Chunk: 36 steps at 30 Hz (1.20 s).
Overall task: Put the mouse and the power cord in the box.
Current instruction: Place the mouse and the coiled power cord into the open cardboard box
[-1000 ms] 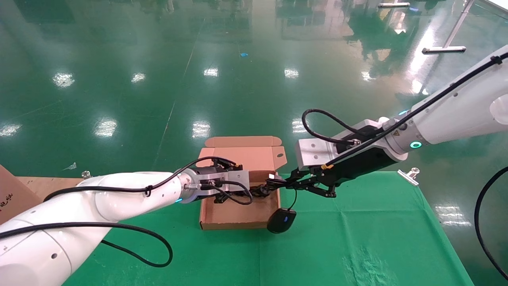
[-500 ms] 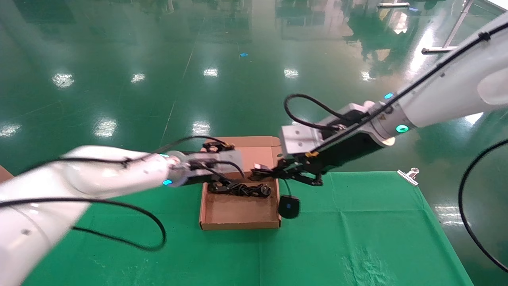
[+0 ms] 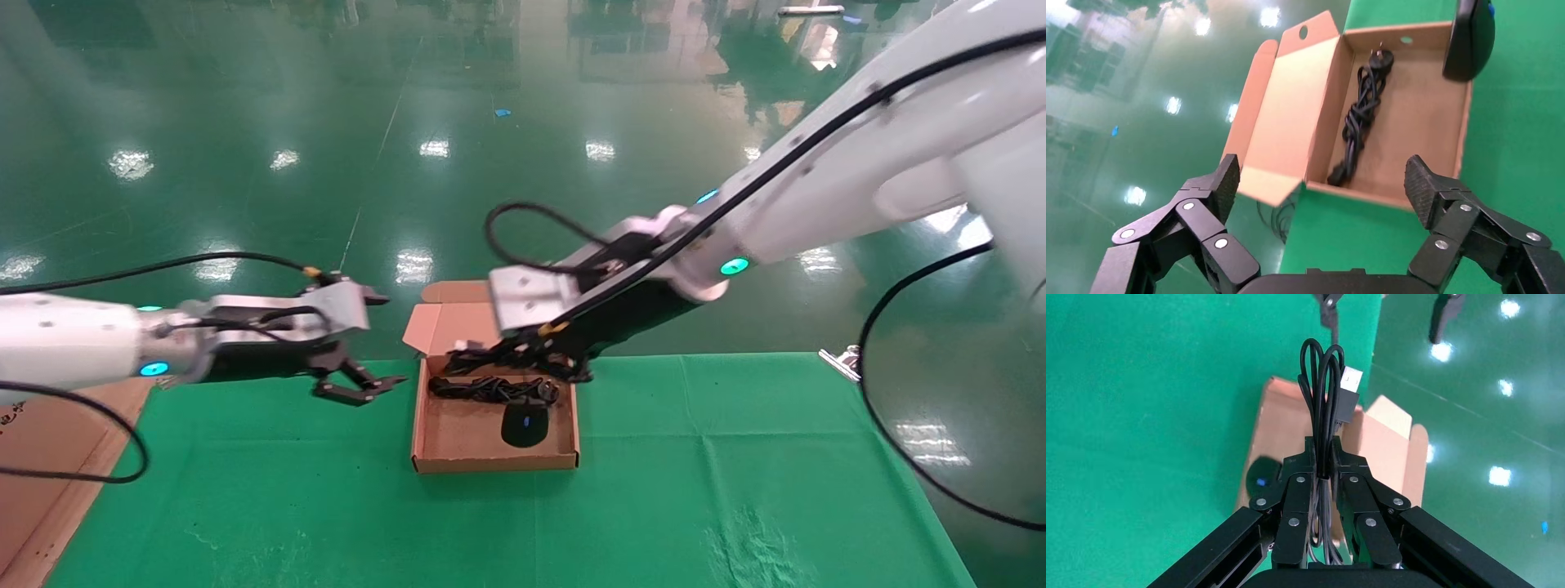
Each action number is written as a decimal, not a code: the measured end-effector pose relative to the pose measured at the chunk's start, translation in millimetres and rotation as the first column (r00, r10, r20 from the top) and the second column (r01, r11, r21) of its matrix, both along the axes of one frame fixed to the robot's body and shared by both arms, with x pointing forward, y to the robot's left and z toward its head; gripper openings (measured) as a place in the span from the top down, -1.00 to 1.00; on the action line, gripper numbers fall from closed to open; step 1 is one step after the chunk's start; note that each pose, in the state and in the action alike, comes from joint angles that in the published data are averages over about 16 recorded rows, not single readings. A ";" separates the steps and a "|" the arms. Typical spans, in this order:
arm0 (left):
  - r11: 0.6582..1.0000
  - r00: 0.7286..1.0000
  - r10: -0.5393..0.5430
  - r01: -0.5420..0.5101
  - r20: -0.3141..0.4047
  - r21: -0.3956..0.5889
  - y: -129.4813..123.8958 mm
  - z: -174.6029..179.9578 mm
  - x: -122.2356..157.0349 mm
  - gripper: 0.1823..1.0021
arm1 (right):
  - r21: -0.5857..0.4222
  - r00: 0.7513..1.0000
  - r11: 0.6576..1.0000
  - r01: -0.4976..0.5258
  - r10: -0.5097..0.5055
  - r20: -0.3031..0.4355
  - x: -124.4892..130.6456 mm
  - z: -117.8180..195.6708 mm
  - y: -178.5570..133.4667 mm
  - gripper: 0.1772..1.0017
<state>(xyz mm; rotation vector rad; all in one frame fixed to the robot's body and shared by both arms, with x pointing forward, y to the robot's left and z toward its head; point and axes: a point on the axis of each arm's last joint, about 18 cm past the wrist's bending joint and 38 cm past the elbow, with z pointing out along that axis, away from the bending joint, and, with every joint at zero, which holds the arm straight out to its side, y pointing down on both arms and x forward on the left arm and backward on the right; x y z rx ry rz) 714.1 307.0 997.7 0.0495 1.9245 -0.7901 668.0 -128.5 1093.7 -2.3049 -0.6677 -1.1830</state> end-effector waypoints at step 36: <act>0.992 0.996 0.060 -0.067 -0.071 -0.103 81.5 -42.3 -20.2 -1.00 | -0.004 0.971 0.991 0.135 -0.131 0.199 66.2 -112.4 34.8 0.90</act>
